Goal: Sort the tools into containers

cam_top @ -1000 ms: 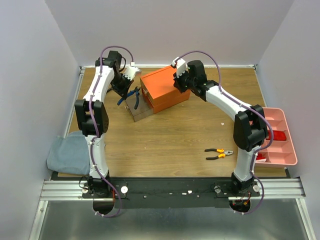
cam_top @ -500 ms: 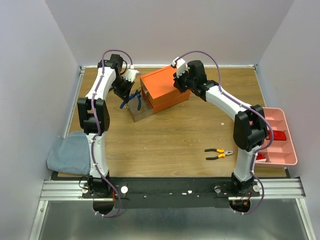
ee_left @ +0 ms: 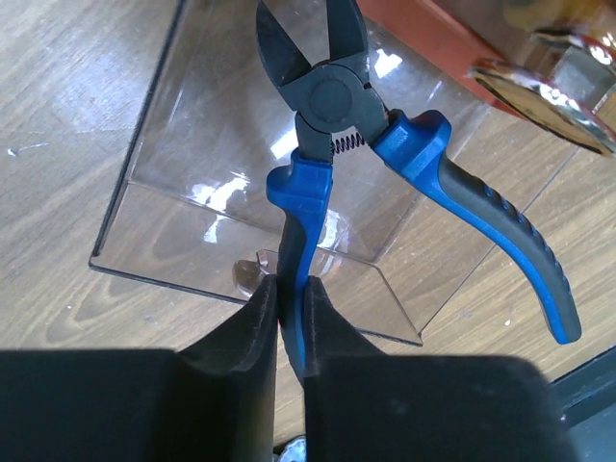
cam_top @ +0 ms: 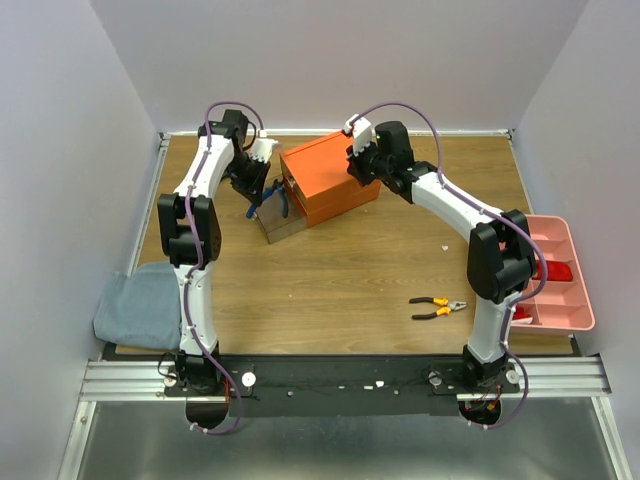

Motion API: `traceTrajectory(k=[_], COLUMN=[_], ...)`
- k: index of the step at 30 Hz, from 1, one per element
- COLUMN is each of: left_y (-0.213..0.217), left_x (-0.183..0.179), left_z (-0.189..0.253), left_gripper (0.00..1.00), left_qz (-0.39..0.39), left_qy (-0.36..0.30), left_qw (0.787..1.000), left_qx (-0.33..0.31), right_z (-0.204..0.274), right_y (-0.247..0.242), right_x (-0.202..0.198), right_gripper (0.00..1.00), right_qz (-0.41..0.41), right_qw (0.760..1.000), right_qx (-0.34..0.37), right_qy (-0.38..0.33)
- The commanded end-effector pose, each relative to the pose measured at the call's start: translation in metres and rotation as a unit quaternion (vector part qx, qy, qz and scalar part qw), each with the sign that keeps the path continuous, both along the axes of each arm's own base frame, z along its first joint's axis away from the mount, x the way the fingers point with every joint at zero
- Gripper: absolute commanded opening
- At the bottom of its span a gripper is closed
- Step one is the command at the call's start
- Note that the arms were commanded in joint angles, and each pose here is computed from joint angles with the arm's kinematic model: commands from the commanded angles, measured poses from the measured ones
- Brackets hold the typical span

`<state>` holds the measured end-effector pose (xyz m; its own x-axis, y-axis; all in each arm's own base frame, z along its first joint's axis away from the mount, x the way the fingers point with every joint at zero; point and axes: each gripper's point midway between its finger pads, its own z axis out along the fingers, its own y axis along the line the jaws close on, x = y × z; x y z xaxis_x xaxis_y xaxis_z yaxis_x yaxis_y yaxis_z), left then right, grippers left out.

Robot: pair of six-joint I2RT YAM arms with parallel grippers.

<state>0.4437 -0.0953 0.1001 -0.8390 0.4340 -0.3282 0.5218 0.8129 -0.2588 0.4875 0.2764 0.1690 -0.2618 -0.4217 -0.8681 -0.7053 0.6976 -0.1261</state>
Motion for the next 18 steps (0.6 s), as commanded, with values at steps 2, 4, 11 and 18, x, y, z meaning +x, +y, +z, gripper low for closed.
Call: traceTrajectory(k=[2,4,11,18], left_y=[-0.004,-0.006,-0.013,-0.012], left_x=[0.016,0.017,0.026,0.020], left_z=[0.016,0.021,0.036,0.030], left_gripper=[0.25,0.29,0.38,0.38], left_qz=[0.027,0.029,0.039,0.030], left_qy=[-0.030,-0.036,-0.054,-0.044], left_qw=[0.999,0.999,0.997,0.998], left_qx=[-0.009,-0.016,-0.040,-0.032], right_z=[-0.083,-0.084,-0.085,-0.084], right_y=[-0.027,-0.027,-0.026,-0.027], right_x=[-0.049,-0.049,-0.049,-0.049], right_gripper=[0.01,0.01,0.01,0.01], right_qz=[-0.003,-0.004,-0.002,-0.004], right_qw=[0.987,0.987,0.986,0.987], right_qx=[-0.084,-0.084,-0.083,-0.085], right_qy=[0.139,0.140,0.143,0.139])
